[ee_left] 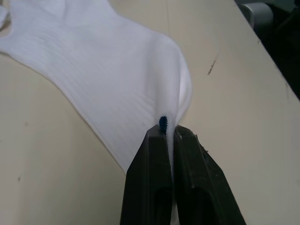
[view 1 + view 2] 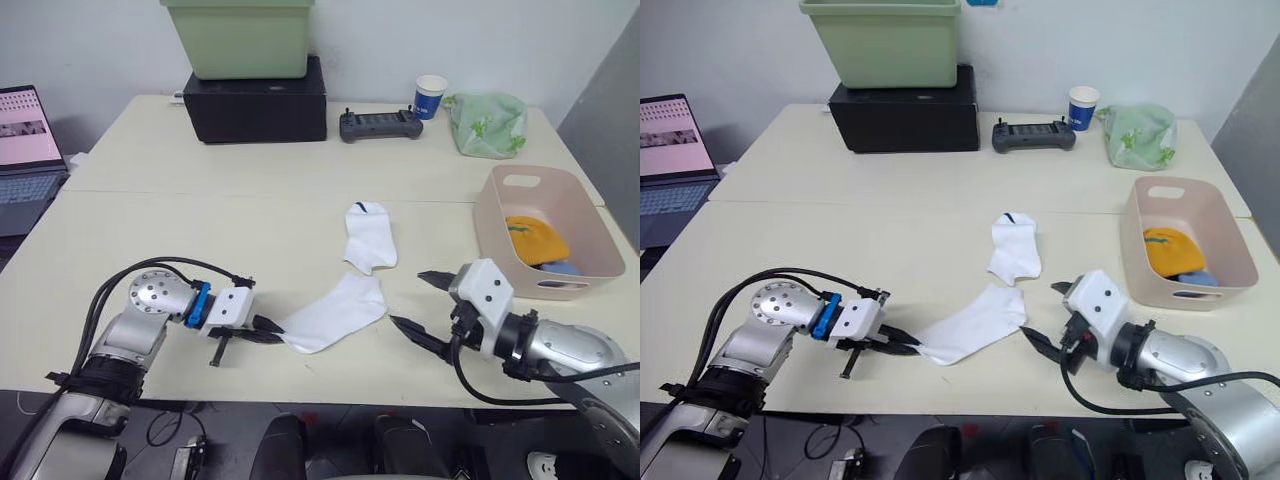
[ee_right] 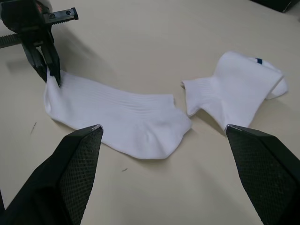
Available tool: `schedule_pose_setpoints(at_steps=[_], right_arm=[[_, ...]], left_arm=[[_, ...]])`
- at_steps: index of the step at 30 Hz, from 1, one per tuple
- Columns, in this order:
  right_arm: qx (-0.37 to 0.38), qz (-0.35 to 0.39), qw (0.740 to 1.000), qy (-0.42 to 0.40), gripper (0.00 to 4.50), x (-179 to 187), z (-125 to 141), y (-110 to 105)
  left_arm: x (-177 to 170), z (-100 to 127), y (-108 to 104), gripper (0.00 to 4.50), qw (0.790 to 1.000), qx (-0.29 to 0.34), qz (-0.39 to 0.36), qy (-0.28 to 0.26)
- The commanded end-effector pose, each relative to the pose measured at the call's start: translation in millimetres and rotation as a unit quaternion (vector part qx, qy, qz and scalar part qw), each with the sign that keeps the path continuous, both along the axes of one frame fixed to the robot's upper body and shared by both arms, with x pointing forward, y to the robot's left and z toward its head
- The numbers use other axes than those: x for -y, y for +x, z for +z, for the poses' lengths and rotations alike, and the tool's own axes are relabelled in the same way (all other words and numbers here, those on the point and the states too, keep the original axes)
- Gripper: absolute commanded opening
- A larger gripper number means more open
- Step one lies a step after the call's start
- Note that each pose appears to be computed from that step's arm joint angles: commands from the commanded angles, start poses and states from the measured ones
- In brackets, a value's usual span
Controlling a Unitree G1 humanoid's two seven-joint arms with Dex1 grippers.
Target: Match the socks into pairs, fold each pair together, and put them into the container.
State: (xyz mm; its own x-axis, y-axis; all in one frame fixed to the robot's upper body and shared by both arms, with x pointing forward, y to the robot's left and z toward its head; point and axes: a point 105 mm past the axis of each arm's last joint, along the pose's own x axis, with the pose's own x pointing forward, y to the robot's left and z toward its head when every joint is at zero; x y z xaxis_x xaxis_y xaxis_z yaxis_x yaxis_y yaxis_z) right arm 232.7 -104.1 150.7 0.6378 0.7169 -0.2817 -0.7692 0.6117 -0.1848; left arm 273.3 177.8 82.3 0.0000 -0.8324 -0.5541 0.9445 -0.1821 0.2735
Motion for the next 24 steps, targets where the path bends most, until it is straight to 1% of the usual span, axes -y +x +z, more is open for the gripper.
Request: schedule_pose_setpoints(at_steps=[1,2,4,7,10,13,14,16,19,20,21,22,23,24], right_arm=[[0.002,-0.004,1.0,0.014,4.5,-8.7,-0.5,9.0],[-0.001,-0.008,1.0,0.016,4.5,-10.8,-3.3,13.5],[-0.013,-0.019,0.999,0.027,4.5,-14.8,-7.9,21.6],[-0.028,-0.03,0.999,0.027,4.5,-20.1,-17.4,31.7],[-0.045,-0.046,0.997,0.035,4.5,-24.2,-24.3,40.3],[-0.058,-0.058,0.996,0.045,4.5,-26.9,-29.6,48.4],[-0.064,-0.063,0.995,0.05,4.5,-27.2,-31.4,50.7],[-0.077,-0.072,0.993,0.056,4.5,-27.7,-37.2,55.5],[-0.093,-0.086,0.99,0.064,4.5,-28.5,-44.9,62.5],[-0.095,-0.09,0.989,0.064,4.5,-28.5,-47.0,65.1],[-0.096,-0.094,0.989,0.064,4.5,-28.5,-48.8,67.5],[-0.097,-0.096,0.989,0.063,4.5,-29.2,-50.6,69.3],[-0.097,-0.094,0.989,0.061,4.5,-32.0,-52.5,71.2],[-0.096,-0.092,0.989,0.06,4.5,-34.2,-53.7,72.2]], left_arm=[[-11.7,8.6,5.8,0.06,0.999,0.052,0.001,0.006],[-10.3,9.9,5.9,0.06,0.998,0.066,-0.006,0.001],[-7.7,14.7,5.0,0.06,0.997,0.072,-0.01,-0.019],[-11.1,20.3,8.4,0.06,0.998,0.063,0.018,-0.024],[-10.7,31.2,6.8,0.73,0.997,0.053,0.041,-0.043],[-12.6,41.7,-0.1,1.72,0.995,0.032,0.071,-0.062],[-14.9,42.8,-3.4,2.04,0.995,0.021,0.08,-0.06],[-22.1,44.3,-8.5,2.65,0.99,-0.024,0.124,-0.067],[-33.5,42.4,-17.2,3.65,0.975,-0.093,0.19,-0.07],[-35.7,41.5,-20.0,3.9,0.967,-0.121,0.214,-0.074],[-37.3,39.2,-22.9,4.3,0.957,-0.151,0.235,-0.075],[-38.2,36.0,-26.1,4.47,0.947,-0.179,0.255,-0.076],[-37.4,28.2,-27.4,4.47,0.932,-0.205,0.287,-0.077],[-36.8,22.9,-28.6,4.47,0.922,-0.22,0.309,-0.076]])
